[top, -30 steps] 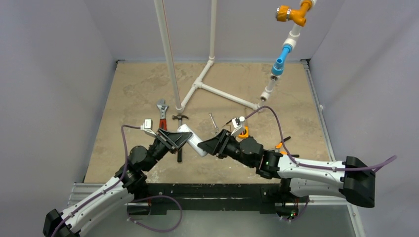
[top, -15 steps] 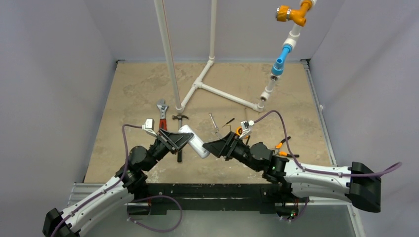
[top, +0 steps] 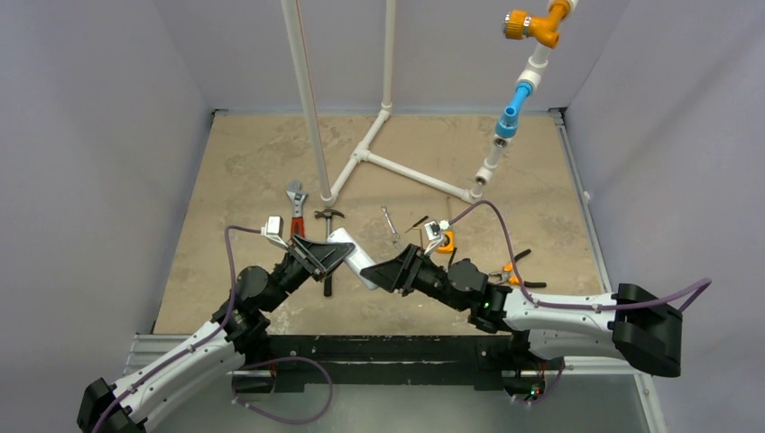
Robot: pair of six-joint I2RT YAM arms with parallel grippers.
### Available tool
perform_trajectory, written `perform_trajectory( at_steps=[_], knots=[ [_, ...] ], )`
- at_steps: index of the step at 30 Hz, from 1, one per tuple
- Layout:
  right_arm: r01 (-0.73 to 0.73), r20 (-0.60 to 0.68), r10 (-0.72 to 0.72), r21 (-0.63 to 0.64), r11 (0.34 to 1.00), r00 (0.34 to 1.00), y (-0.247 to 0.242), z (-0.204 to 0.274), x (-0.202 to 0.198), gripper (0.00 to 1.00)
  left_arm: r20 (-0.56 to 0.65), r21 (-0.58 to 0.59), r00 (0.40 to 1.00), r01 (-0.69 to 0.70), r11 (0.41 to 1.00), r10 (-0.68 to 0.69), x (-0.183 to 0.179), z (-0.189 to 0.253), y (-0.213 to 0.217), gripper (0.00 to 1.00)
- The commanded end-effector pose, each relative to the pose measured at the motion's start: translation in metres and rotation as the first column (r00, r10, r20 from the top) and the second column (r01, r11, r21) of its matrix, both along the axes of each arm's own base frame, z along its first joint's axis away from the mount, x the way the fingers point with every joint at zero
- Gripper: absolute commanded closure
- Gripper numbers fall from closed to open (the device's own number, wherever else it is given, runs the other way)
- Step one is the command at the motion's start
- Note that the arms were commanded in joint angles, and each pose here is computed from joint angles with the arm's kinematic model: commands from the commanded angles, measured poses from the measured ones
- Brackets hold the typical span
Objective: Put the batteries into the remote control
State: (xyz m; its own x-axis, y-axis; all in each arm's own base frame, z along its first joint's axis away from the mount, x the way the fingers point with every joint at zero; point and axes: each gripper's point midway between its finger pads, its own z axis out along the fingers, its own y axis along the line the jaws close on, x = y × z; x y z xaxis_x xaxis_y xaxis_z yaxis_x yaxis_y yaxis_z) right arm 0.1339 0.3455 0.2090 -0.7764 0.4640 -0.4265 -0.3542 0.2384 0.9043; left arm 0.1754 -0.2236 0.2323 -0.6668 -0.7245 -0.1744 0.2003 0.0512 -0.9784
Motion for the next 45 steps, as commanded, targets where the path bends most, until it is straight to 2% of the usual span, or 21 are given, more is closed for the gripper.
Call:
perform_trajectory(
  at_steps=[1,6,9,11,12,20,22,23,24,26,29,31,33,36,39,41,45],
  knots=[
    [-0.012,0.063,0.004,0.114,0.993,0.998,0.006,0.042,0.002,0.47,0.048,-0.060,0.999,0.023,0.998,-0.020,-0.006,0.018,0.000,1.00],
    [-0.009,0.060,0.002,0.110,0.994,0.998,0.006,0.040,0.002,0.65,0.050,-0.056,0.999,0.026,0.998,-0.023,-0.006,0.018,-0.001,1.00],
    [-0.017,0.062,0.011,0.108,0.994,0.998,0.008,0.039,0.002,0.82,0.047,-0.049,0.999,0.029,0.998,-0.027,-0.006,0.016,-0.002,1.00],
    [-0.023,0.062,0.016,0.111,0.994,0.998,0.009,0.040,0.001,0.99,0.039,-0.040,0.999,0.029,0.999,-0.027,-0.006,0.013,-0.002,0.99],
    [-0.025,0.064,0.018,0.107,0.994,0.998,0.009,0.040,0.001,1.00,0.037,-0.034,0.999,0.027,0.999,-0.025,-0.006,0.012,-0.002,0.95],
    [-0.024,0.114,0.012,0.108,0.994,0.993,0.004,0.047,0.000,1.00,0.026,0.015,1.000,0.008,1.000,-0.009,-0.004,0.002,0.000,0.34],
    [-0.023,0.126,0.009,0.108,0.994,0.992,0.003,0.050,0.000,1.00,0.025,0.026,1.000,0.007,1.000,-0.007,-0.003,0.000,0.000,0.12],
    [-0.023,0.137,0.008,0.107,0.994,0.991,0.002,0.052,-0.001,1.00,0.022,0.033,1.000,0.008,0.999,-0.009,-0.004,0.000,0.000,0.06],
    [-0.019,0.147,0.003,0.105,0.994,0.989,0.000,0.054,0.000,1.00,0.016,0.048,1.000,0.009,0.999,-0.010,-0.004,-0.003,0.000,0.02],
    [0.012,0.175,-0.025,0.077,0.997,0.984,-0.006,0.056,0.004,1.00,0.002,0.079,1.000,0.010,0.997,-0.010,-0.004,-0.009,0.000,0.00],
    [0.136,0.249,-0.117,-0.060,0.989,0.961,-0.024,0.052,0.021,1.00,-0.045,0.180,0.999,0.014,0.984,-0.006,-0.008,-0.027,0.005,0.00],
    [0.247,0.299,-0.165,-0.260,0.934,0.940,-0.042,0.032,0.038,1.00,-0.081,0.271,0.997,0.017,0.962,0.005,-0.013,-0.044,0.013,0.00],
    [0.337,0.362,-0.167,-0.482,0.809,0.917,-0.064,0.001,0.053,1.00,-0.113,0.347,0.994,0.030,0.937,0.010,-0.020,-0.057,0.021,0.00],
    [0.418,0.463,-0.111,-0.641,0.644,0.880,-0.077,-0.032,0.068,1.00,-0.103,0.426,0.993,-0.002,0.905,0.051,-0.024,-0.064,0.037,0.00],
    [0.504,0.580,-0.025,-0.686,0.525,0.814,-0.071,-0.048,0.069,1.00,-0.089,0.479,0.993,-0.023,0.878,0.074,-0.029,-0.066,0.051,0.00],
    [0.534,0.642,0.049,-0.675,0.510,0.765,-0.056,-0.051,0.060,1.00,-0.076,0.500,0.993,-0.035,0.865,0.085,-0.031,-0.065,0.057,0.00],
    [0.577,0.672,0.058,-0.674,0.461,0.738,-0.048,-0.064,0.064,1.00,-0.061,0.513,0.994,-0.049,0.857,0.093,-0.034,-0.061,0.063,0.00]
  ],
)
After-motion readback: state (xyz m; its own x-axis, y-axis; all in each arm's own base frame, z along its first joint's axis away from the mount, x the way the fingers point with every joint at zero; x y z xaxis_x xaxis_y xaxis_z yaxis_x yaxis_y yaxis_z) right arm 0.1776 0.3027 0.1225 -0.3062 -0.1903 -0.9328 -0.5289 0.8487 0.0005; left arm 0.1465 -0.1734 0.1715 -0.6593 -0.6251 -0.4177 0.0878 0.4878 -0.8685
